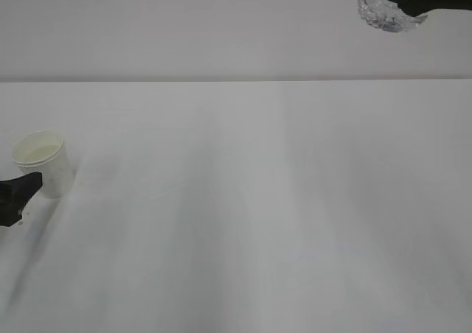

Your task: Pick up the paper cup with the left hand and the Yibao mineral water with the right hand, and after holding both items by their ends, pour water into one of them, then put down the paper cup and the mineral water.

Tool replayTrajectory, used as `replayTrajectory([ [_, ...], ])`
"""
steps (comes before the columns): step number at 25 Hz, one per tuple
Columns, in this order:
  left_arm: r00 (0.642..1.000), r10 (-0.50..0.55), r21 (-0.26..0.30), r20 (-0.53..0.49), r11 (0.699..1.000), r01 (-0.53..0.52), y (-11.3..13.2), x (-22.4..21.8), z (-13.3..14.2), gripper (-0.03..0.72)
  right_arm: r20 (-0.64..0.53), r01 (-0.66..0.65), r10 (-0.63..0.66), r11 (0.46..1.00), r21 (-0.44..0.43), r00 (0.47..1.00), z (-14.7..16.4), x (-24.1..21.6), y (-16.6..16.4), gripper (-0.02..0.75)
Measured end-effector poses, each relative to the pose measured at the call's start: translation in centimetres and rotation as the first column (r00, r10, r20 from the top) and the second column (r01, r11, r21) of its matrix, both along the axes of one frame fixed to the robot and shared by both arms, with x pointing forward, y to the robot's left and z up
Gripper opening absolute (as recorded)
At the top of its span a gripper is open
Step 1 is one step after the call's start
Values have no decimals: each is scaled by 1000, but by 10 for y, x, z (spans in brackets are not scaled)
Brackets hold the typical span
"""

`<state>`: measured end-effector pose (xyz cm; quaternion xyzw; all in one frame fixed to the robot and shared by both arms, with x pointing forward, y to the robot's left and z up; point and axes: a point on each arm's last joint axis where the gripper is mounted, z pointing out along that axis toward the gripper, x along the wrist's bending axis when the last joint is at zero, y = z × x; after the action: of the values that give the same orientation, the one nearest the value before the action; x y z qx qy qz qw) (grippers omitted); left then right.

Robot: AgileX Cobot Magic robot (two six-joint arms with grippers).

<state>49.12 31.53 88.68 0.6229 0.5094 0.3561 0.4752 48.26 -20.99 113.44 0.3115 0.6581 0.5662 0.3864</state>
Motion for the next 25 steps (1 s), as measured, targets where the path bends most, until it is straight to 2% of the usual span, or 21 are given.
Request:
replayTrajectory([
  [17, 983, 11, -38, 185, 999, -4, -2, -5, 53, 550, 0, -4, 4, 1000, 5, 1000, 0, 0, 0, 472],
  [25, 964, 14, -23, 267, 1000, -8, -3, -13, 82, 545, 2, -7, 7, 1000, 1, 1000, 0, 0, 1, 473],
])
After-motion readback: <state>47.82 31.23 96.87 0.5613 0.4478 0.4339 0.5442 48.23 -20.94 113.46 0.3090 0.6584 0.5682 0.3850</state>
